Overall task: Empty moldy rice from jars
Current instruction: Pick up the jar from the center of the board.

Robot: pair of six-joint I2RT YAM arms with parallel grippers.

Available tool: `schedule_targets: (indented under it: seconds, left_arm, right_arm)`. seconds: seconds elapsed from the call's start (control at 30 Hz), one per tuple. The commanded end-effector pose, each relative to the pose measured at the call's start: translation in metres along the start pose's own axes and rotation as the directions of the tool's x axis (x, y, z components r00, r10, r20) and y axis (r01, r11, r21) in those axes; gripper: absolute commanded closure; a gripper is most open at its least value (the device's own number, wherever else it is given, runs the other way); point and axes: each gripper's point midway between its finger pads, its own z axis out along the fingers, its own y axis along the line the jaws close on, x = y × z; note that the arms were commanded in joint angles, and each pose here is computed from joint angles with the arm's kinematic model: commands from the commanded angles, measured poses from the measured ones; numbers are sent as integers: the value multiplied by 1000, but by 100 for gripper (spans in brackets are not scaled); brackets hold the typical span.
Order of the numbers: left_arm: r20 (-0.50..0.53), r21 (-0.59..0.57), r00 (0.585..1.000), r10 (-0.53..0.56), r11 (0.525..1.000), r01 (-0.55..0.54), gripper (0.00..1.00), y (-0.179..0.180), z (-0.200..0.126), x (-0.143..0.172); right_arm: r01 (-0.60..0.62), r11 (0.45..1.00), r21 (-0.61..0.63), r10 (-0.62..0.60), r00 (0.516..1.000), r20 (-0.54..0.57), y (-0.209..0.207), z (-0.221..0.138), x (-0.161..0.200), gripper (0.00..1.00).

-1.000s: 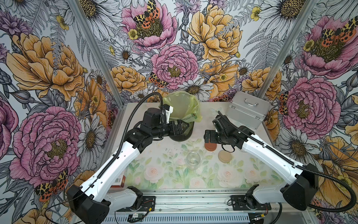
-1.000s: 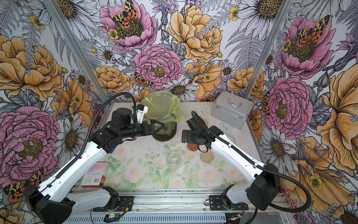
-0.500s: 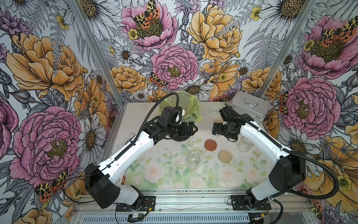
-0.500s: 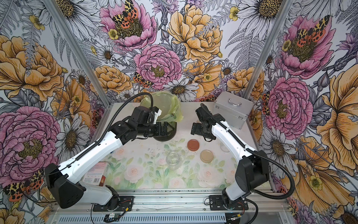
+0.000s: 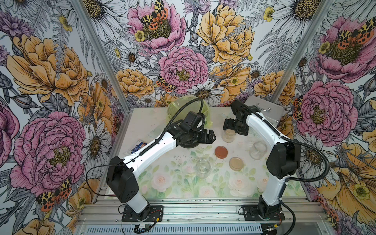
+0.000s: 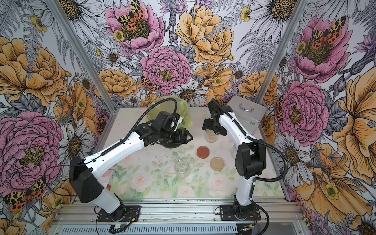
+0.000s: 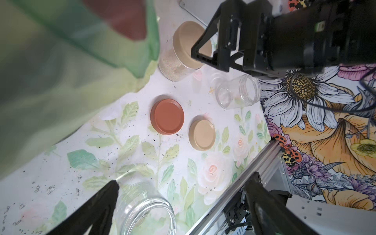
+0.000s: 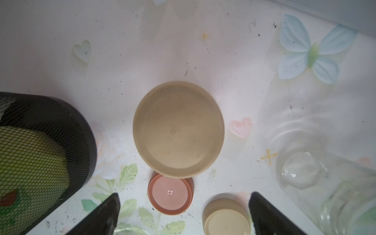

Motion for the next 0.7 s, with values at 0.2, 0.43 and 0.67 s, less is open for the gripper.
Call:
schedule_targets:
  seconds: [0.2, 0.43, 0.67]
  left_arm:
    - [-9, 15, 999, 50, 999, -49, 1, -9, 20, -17]
    - [-33, 40, 998, 44, 998, -43, 1, -11, 29, -19]
    - [-41, 50, 998, 41, 998, -39, 1, -8, 30, -20]
  right_arm:
    - [14, 999, 35, -11, 997, -81, 0, 22, -12, 1]
    - [21, 998, 60, -13, 991, -131, -1, 45, -9, 0]
    - [32, 998, 61, -23, 989, -143, 3, 60, -15, 0]
